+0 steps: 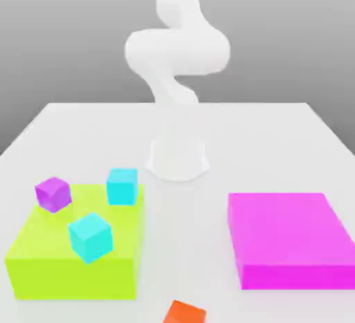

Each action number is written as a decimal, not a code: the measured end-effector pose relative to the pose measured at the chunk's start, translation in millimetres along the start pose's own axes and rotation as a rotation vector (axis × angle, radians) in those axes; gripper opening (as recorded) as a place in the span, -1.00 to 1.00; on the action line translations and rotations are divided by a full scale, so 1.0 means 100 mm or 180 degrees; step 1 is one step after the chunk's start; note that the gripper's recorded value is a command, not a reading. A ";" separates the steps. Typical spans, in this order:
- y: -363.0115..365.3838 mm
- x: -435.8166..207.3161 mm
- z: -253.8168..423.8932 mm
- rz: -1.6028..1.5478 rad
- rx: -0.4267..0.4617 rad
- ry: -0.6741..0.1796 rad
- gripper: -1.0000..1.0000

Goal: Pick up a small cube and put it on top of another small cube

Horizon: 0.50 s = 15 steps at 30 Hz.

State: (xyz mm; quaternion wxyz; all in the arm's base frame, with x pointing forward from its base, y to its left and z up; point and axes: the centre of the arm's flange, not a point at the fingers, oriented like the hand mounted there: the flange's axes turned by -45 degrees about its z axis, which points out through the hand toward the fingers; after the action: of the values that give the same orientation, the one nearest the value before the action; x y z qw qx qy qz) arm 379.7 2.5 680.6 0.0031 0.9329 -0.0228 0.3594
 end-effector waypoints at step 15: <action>-0.04 -0.55 2.66 0.0488 -0.0331 -0.1211 0.00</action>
State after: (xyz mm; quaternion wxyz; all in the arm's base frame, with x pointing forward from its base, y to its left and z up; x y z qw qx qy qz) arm 517.8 2.9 446.8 0.0194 0.9781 -0.1125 0.1743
